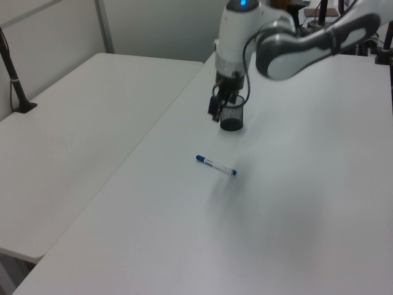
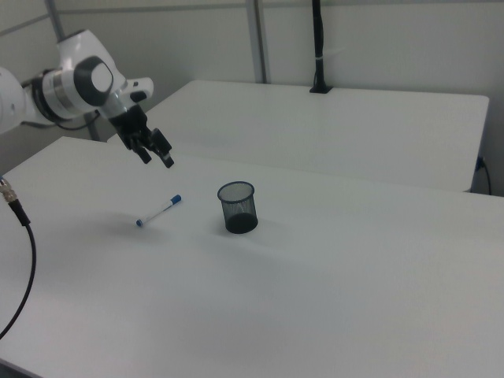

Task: Remove the marker

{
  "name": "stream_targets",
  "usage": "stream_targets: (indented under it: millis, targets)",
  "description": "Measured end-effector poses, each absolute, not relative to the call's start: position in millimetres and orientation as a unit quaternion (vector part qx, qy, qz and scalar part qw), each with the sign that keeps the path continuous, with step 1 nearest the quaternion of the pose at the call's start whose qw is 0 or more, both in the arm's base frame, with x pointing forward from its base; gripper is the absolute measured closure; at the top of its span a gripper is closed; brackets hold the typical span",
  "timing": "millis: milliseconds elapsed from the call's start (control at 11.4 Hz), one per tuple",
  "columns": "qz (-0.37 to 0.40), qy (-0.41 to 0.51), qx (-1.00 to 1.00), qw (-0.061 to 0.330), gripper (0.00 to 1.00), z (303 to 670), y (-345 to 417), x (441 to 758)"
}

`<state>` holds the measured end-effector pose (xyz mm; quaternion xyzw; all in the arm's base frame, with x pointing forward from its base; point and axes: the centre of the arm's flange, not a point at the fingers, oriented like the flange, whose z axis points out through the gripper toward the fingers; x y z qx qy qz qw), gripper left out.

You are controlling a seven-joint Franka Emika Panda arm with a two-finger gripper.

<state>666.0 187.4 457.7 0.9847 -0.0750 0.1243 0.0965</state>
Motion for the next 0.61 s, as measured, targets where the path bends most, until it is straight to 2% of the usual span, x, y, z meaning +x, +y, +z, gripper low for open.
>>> stream_targets:
  millis: [350,612]
  targets:
    - [0.04,-0.037,0.997,0.047,0.0,549,111,625]
    - [0.016,-0.042,0.999,0.027,0.0,589,58,590]
